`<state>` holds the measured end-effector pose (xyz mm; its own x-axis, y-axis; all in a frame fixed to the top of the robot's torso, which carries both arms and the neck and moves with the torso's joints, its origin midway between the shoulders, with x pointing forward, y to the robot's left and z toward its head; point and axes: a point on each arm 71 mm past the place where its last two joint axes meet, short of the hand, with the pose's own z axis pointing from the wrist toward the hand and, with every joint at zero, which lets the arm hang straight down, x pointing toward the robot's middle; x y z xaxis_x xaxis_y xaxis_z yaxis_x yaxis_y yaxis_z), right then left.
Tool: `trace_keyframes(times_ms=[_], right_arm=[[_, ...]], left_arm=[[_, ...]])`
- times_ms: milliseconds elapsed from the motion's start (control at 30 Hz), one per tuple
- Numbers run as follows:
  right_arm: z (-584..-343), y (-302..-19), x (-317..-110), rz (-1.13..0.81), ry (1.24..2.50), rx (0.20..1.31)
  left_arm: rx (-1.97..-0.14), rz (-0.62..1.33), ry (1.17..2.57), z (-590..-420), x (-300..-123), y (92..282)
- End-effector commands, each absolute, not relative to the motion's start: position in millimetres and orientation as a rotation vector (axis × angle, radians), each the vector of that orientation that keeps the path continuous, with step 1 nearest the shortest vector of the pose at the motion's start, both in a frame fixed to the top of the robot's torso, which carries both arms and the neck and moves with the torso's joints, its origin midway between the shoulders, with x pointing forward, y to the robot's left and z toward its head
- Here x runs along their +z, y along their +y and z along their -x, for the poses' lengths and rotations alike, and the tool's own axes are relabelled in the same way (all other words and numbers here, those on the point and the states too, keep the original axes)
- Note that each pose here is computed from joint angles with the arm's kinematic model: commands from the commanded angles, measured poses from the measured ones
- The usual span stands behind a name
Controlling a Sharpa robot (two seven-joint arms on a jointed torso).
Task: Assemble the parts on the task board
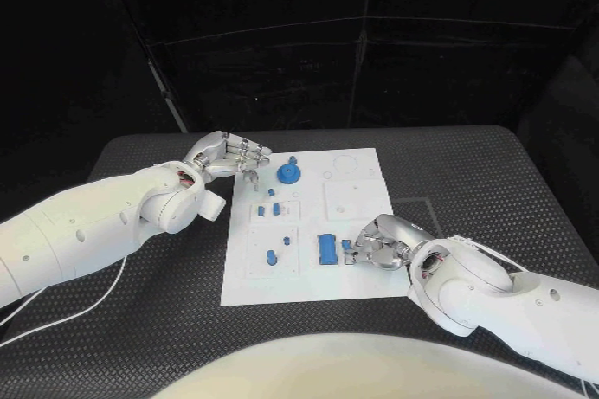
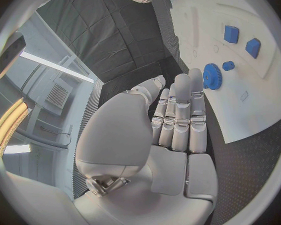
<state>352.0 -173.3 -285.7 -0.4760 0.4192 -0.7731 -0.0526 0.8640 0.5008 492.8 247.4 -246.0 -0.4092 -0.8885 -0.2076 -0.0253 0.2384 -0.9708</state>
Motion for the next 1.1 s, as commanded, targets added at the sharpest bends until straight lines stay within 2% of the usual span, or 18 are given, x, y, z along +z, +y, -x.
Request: trace_keyframes(times_ms=[33,1100], right_arm=[[-351.3,-173.1,-288.5,-0.262,2.033,0.558],[-351.1,-173.4,-285.1,-0.238,1.997,0.584]], left_arm=[[-1.302,0.854,1.653,-493.0,-243.9,246.2],[-1.301,0.856,1.657,-493.9,-244.8,246.0]])
